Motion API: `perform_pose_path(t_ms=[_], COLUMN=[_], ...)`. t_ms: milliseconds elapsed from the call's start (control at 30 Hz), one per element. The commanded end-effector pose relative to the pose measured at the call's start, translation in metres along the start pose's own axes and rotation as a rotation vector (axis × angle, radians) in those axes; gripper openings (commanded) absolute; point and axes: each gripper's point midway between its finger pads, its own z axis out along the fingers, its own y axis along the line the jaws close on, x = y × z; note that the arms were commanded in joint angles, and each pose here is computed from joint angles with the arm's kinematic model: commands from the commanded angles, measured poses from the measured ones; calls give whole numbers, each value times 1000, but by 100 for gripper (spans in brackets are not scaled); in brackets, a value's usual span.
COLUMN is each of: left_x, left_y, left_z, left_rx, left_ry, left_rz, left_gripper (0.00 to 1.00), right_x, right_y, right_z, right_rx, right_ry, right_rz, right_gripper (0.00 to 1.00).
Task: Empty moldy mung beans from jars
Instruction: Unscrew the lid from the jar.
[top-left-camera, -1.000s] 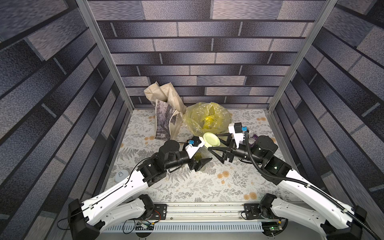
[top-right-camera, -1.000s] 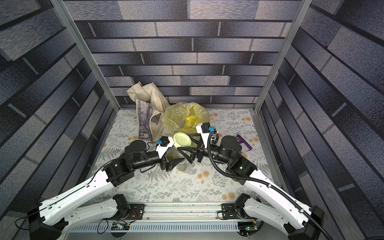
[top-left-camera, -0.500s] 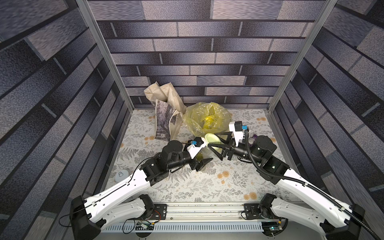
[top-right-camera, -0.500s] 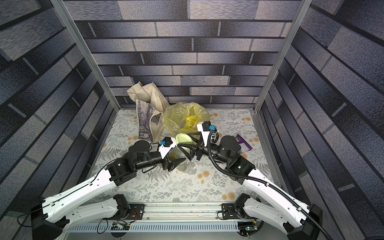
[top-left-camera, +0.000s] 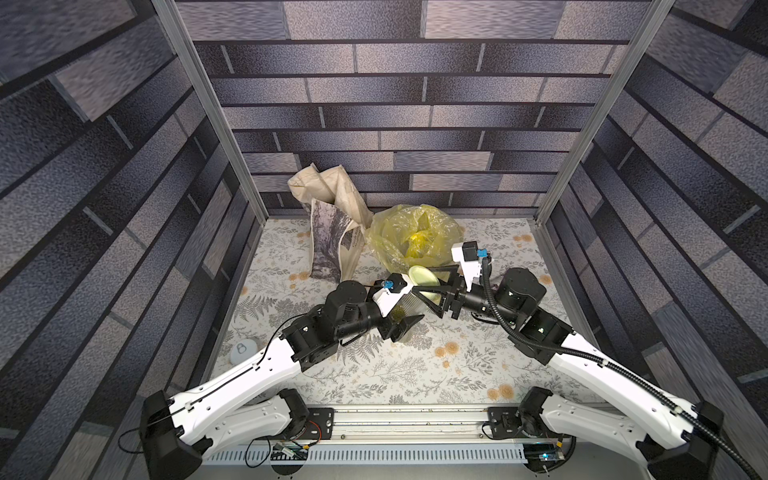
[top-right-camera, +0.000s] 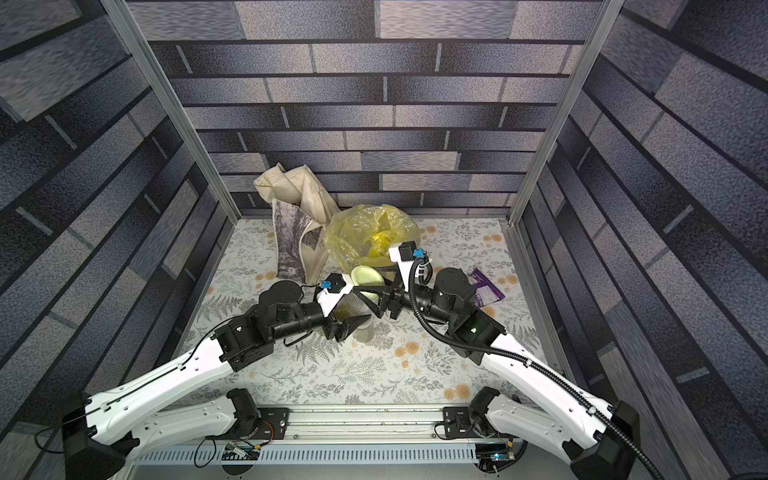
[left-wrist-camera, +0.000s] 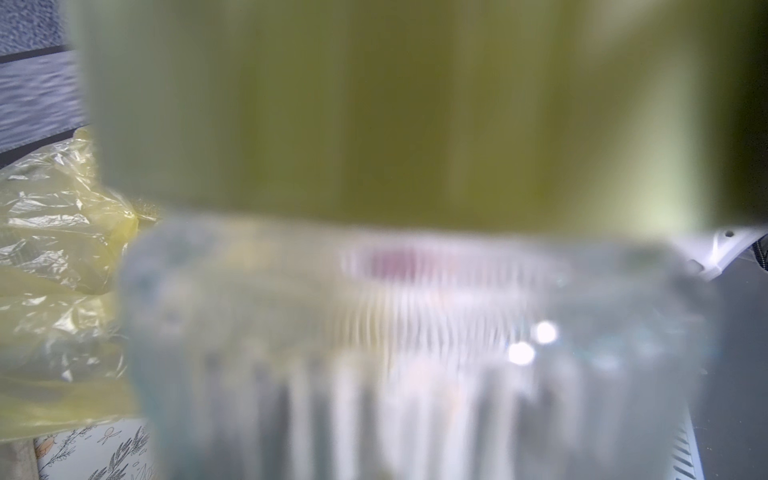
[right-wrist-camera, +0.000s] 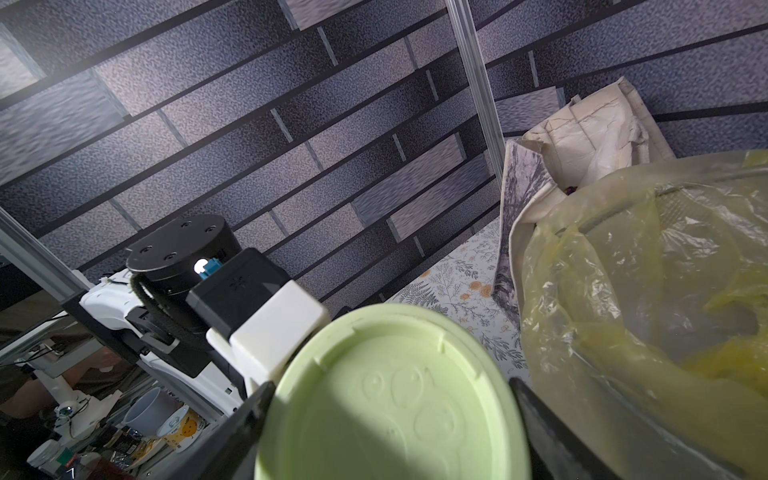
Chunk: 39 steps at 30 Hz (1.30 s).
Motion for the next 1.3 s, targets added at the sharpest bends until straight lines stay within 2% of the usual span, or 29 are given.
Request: perform_pose_path(t_ms=[0,133,400,567,733,900,1067,1200,1233,1267], left_x=[-49,-49,-49,-46,-43,-40,-40,-41,-41,-41], left_y=[-4,6,12,11,1,-2,-2,-4,-4,-3], left_z=[-13,-16,-26,-30,-34,-34,-31,-29,-29,-28], left_rx=[23,54,136,191,261,275,244,217,208,194], left_ry=[-159,-170,-180,-177,-173,-156,-152,-156,-154,-153], left_rz=[34,-45,-105,-104,-72,-61,-40,-18,-16,-13], left_gripper=[65,65,66,67,67,67,67,67,67,67], right_x=[-10,-11,-8,-9,-10,-10,-10,-13,-15,-17], right_y=[12,23,35,53,63,65,56,47,45,43], right_z=[2,-1,-3,-7,-11,-12,-6,-5,-6,-7], right_rx=[-55,-107,-196,-305,-359,-374,-334,-275,-256,-239], right_ry=[-1,2,-6,3,8,17,30,8,-6,-15], right_rz=[-8,-21,-48,-79,-99,-103,-81,-81,-90,-95], right_gripper=[66,64,62,62,62,64,71,96,100,100])
